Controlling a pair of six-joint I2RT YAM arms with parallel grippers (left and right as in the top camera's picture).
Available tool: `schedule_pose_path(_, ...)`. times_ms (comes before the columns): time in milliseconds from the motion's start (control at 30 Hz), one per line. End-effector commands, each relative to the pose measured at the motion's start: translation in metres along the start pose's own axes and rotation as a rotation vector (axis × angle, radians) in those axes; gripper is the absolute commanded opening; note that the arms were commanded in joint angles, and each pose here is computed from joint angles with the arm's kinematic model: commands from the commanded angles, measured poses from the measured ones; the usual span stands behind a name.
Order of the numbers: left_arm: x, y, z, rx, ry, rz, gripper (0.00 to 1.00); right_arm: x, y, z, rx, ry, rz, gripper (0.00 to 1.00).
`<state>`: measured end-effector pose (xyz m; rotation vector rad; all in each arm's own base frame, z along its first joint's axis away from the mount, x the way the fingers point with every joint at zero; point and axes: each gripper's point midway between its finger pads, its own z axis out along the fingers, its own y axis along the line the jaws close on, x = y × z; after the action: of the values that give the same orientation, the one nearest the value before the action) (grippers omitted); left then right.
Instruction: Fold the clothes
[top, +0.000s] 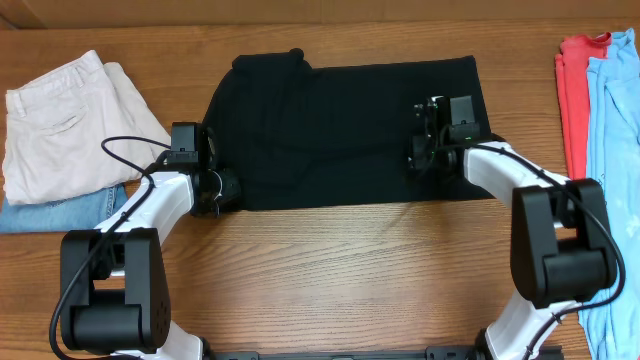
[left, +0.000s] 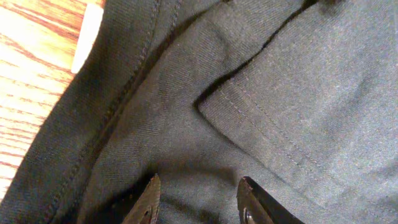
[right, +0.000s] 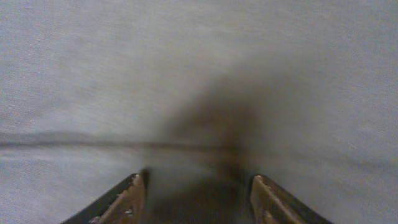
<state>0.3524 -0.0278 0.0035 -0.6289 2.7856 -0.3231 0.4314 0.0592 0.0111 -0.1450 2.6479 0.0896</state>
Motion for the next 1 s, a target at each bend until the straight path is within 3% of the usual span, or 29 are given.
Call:
schedule_pose_path(0,0.015,0.021,0.01,-0.086,0.045,-0.016,0.45,-0.036,-0.027,-0.05,0.104,-0.125,0.059,0.64)
schedule_pose_path(133,0.014,0.021,0.01,-0.085,0.042,-0.015,0.45,-0.033,-0.043,-0.085,0.122,-0.125,0.134,0.72)
schedule_pose_path(333,0.013,0.02,0.011,-0.082,0.036,-0.014,0.45,0.006,-0.074,-0.07,0.111,0.017,0.236,0.72)
schedule_pose_path(633,0.019,0.024,0.011,-0.099,0.062,0.009,0.46,0.058,-0.092,-0.025,0.065,0.208,0.38,0.7)
schedule_pose_path(800,0.038,0.034,0.007,-0.14,0.14,-0.003,0.46,0.085,-0.084,-0.03,0.056,0.325,0.414,0.69)
schedule_pose_path(967,0.061,0.045,0.001,-0.188,0.236,-0.017,0.46,0.123,-0.077,-0.048,0.081,0.5,0.512,0.61)
